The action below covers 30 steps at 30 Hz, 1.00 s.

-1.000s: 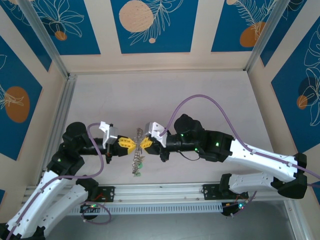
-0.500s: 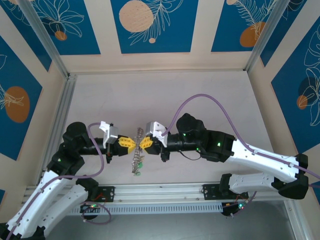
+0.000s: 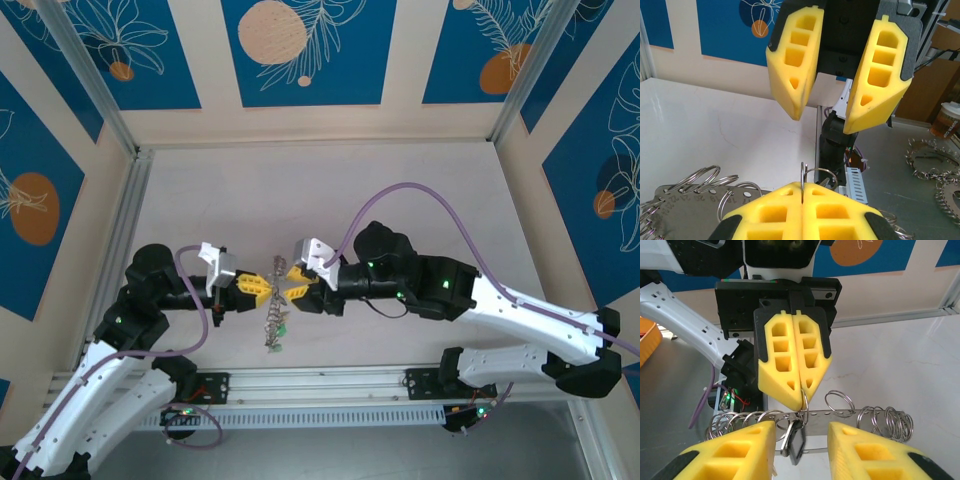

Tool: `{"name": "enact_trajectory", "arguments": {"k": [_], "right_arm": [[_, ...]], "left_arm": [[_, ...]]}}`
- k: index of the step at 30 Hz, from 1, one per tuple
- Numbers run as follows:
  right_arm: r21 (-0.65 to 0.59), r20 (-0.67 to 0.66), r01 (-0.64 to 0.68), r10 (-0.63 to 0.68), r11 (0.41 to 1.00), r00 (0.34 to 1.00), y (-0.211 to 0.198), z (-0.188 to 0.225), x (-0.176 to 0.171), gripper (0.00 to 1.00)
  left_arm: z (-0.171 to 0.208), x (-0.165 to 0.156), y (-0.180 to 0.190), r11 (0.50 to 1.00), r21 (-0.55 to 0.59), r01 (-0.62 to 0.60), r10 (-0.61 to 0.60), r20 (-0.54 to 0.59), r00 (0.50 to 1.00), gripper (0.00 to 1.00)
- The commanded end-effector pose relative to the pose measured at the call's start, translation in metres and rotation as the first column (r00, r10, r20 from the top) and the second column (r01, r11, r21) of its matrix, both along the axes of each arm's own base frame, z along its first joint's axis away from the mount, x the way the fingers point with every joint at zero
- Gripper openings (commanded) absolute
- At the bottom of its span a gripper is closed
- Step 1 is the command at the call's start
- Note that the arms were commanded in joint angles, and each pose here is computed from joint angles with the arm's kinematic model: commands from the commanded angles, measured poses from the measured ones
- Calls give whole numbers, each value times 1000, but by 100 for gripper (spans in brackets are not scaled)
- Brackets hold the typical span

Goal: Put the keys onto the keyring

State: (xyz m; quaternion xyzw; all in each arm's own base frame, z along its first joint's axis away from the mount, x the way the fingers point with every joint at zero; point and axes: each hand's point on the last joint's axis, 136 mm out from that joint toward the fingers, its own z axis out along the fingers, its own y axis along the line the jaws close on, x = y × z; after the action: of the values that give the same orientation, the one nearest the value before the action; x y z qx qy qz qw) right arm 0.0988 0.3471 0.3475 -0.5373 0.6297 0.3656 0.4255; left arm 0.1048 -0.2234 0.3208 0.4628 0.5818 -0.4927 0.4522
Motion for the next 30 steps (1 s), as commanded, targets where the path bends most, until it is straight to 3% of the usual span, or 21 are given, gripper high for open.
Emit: {"name": "enact_trajectory", "arguments": {"k": [1,9,21,26,30], "right_arm": [[-32,6,9,-9,999,1000,-5,-3,1,33],[-23,-37,46,-47,999,998,-5,-12,3,33],[6,-17,89,-89,996,996,19,-12,2,52],[-23,-2,155,-155,988,988,19,-18,13,50],[-30,-1,171,-171,985,985,17,-20,18,33]], "left_arm": [[14,-4,0,999,-29,15,-13,61,998,0],[15,-3,0,999,-30,10,-9,60,998,0],[13,4,3,999,-17,-46,47,71,996,0],[14,3,3,999,-19,-44,45,74,996,0],[14,2,3,999,-21,-42,43,77,996,0]]}}
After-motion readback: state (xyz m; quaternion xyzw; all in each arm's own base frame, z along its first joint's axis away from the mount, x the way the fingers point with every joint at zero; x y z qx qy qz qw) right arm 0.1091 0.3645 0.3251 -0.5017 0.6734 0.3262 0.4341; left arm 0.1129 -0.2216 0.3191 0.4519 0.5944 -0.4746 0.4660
